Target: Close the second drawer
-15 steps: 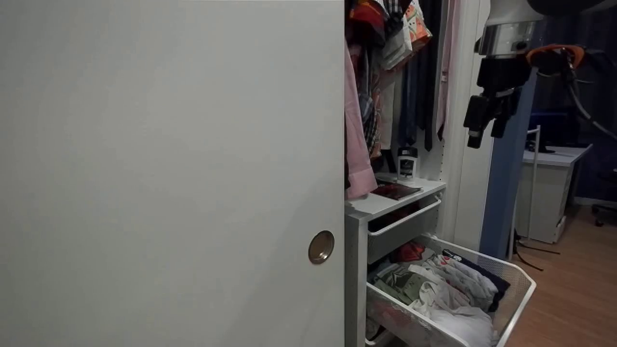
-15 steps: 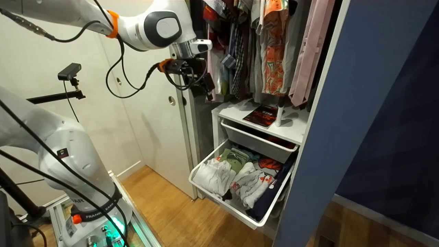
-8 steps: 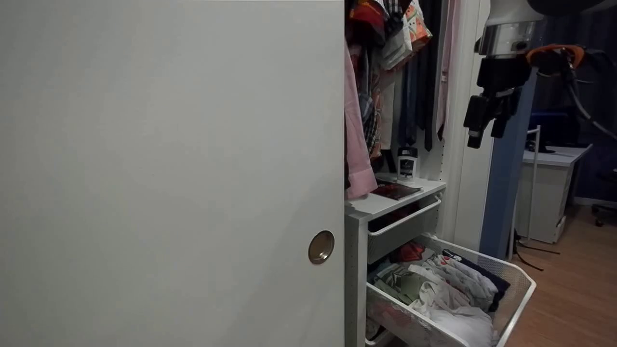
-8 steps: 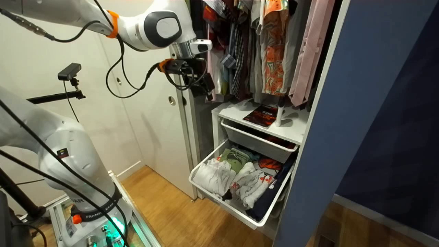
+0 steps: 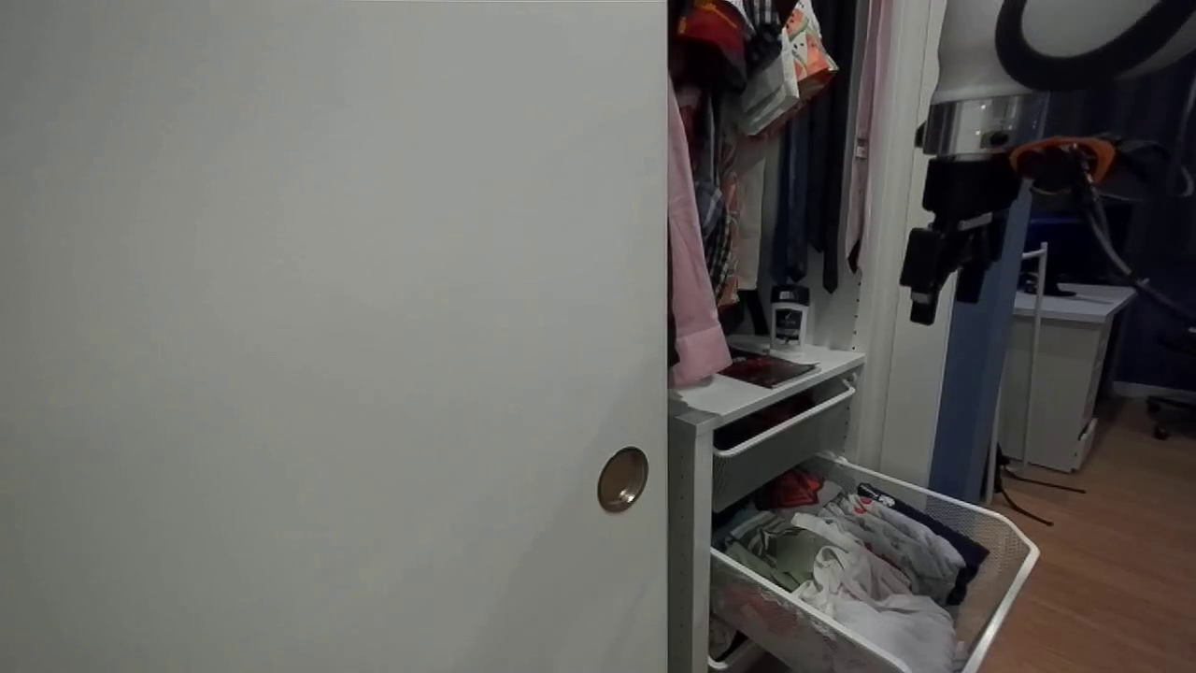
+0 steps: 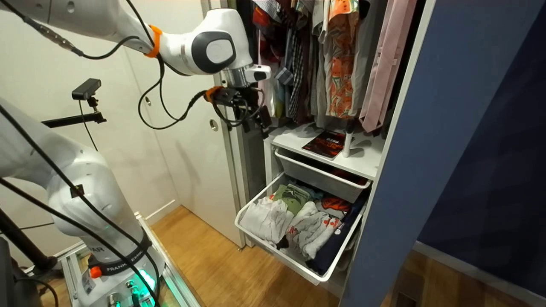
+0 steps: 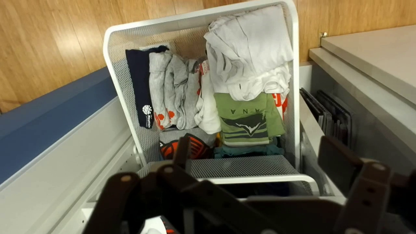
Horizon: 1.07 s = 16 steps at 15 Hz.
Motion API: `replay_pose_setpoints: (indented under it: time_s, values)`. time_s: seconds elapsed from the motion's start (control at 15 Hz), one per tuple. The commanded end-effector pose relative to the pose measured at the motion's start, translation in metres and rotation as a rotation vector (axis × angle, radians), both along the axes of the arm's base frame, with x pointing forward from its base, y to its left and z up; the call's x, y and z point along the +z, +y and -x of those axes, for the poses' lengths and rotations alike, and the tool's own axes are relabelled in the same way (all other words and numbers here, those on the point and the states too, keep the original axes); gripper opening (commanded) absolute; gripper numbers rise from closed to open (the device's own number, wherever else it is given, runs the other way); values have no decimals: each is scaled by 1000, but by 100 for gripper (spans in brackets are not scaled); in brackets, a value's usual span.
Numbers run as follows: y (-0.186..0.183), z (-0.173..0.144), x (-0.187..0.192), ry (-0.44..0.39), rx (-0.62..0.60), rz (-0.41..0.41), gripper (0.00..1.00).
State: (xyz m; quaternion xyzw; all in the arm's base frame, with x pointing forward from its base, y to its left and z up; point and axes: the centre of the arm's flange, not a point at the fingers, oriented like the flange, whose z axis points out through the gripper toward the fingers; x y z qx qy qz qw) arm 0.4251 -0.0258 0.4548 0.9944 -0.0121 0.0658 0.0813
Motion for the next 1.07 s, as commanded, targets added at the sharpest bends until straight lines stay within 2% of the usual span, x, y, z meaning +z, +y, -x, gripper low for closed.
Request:
replay_pose_setpoints:
  time_s: [0.0, 0.13, 0.4, 0.73, 0.93, 1.0]
  values:
    - [-41, -15, -61, 38, -28, 27, 100]
    - [-65, -18, -94, 78, -43, 29, 100]
    - [-108, -3, -160, 212, -83, 38, 100]
    - [-142, 15, -228, 377, -85, -3, 100]
    - [-152, 26, -256, 416, -74, -13, 100]
    - [-155, 26, -266, 402, -88, -17, 100]
